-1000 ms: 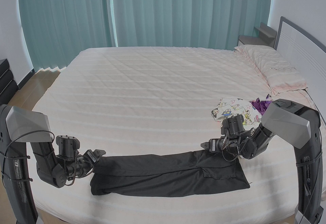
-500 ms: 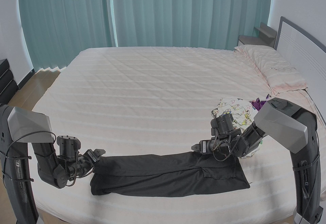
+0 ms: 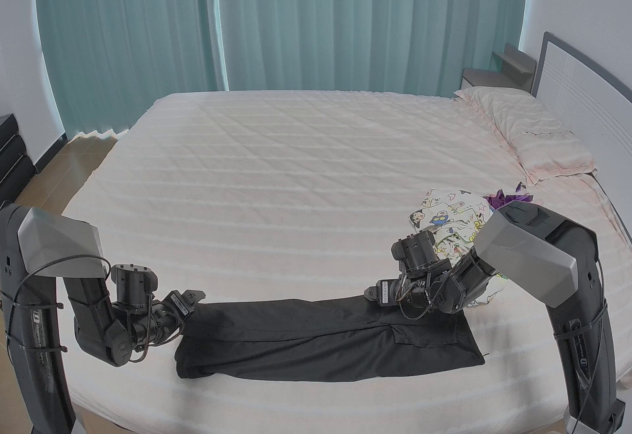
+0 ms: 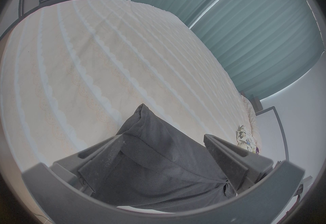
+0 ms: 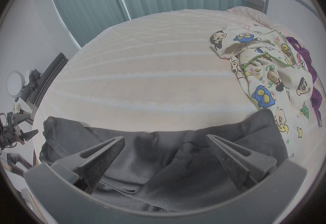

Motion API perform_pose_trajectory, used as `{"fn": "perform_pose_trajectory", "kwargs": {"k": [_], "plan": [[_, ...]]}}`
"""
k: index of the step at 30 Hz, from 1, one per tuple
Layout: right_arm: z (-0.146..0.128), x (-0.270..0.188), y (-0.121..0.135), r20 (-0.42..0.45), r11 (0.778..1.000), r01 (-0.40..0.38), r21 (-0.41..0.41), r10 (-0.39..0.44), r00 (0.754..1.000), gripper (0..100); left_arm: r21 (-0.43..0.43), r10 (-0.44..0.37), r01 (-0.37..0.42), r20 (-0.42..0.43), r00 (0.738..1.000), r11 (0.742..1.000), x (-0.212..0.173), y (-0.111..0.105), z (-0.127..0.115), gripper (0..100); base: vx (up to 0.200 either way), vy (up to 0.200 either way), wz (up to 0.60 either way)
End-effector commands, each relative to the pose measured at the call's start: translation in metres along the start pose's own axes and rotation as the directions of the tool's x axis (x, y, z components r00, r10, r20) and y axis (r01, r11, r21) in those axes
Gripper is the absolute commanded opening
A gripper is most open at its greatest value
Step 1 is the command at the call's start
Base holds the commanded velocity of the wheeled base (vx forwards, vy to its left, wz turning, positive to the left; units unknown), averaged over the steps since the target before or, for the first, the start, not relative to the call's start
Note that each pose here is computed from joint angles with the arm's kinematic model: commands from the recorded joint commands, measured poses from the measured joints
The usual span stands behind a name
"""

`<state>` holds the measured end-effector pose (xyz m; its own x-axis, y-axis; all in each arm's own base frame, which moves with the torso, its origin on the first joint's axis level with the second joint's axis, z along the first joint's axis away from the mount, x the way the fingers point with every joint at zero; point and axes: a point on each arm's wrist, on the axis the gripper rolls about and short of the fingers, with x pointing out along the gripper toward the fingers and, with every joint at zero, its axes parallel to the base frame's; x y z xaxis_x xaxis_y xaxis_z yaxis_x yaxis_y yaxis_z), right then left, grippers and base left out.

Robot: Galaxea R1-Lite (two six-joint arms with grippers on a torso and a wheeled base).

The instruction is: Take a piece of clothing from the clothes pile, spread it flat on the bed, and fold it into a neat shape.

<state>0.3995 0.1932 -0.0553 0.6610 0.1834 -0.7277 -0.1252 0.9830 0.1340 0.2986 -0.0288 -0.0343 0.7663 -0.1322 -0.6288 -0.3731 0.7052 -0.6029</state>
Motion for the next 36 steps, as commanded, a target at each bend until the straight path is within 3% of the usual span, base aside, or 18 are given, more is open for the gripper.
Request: {"fn": "perform_pose_trajectory", "kwargs": {"k": [1, 3, 4, 9, 17, 26, 33, 34, 36], "plan": [[-0.003, 0.002, -0.003, -0.01, 1.0, 0.006, 0.002, -0.006, 1.0, 100, -0.001, 0.003, -0.003, -0.001, 1.0, 1.0, 0.0, 0.001, 0.0, 100, 0.0, 0.0, 0.0], [-0.003, 0.002, -0.003, -0.009, 1.0, 0.008, 0.0, -0.008, 1.0, 100, 0.0, 0.002, -0.002, -0.002, 1.0, 1.0, 0.0, 0.0, -0.001, 100, 0.0, 0.0, 0.0], [-0.003, 0.003, -0.003, -0.011, 1.0, 0.008, -0.002, -0.008, 1.0, 0, 0.0, 0.002, -0.002, -0.002, 1.0, 1.0, 0.0, 0.0, -0.001, 100, 0.0, 0.0, 0.0], [-0.008, 0.003, -0.003, -0.054, 1.0, 0.022, -0.015, -0.023, 0.998, 0, 0.0, 0.001, -0.001, -0.001, 1.0, 1.0, 0.0, 0.0, 0.0, 100, 0.0, 0.0, 0.0], [-0.005, 0.001, -0.002, -0.039, 1.0, 0.018, -0.019, -0.019, 0.999, 0, 0.0, 0.002, -0.002, 0.0, 1.0, 1.0, 0.0, 0.0, 0.0, 100, 0.0, 0.0, 0.0], [0.015, -0.002, 0.007, 0.053, 0.999, 0.036, -0.015, -0.035, 0.998, 0, 0.002, 0.002, -0.002, 0.0, 1.0, 1.0, 0.0, 0.0, 0.0, 100, 0.0, 0.0, 0.0], [0.012, 0.006, 0.013, 0.073, 1.0, 0.02, -0.022, -0.018, 0.997, 0, 0.001, 0.003, -0.003, -0.001, 1.0, 1.0, 0.001, 0.001, -0.001, 100, 0.0, 0.0, 0.0], [0.011, 0.007, 0.013, 0.077, 0.999, 0.019, -0.028, -0.017, 0.997, 100, 0.001, 0.003, -0.003, -0.001, 1.0, 1.0, 0.001, 0.001, -0.001, 100, 0.0, 0.0, 0.0], [0.009, 0.008, 0.014, 0.077, 0.999, 0.018, -0.035, -0.015, 0.997, 100, 0.001, 0.003, -0.003, -0.001, 1.0, 1.0, 0.001, 0.001, -0.001, 100, 0.0, 0.0, 0.0]]}}
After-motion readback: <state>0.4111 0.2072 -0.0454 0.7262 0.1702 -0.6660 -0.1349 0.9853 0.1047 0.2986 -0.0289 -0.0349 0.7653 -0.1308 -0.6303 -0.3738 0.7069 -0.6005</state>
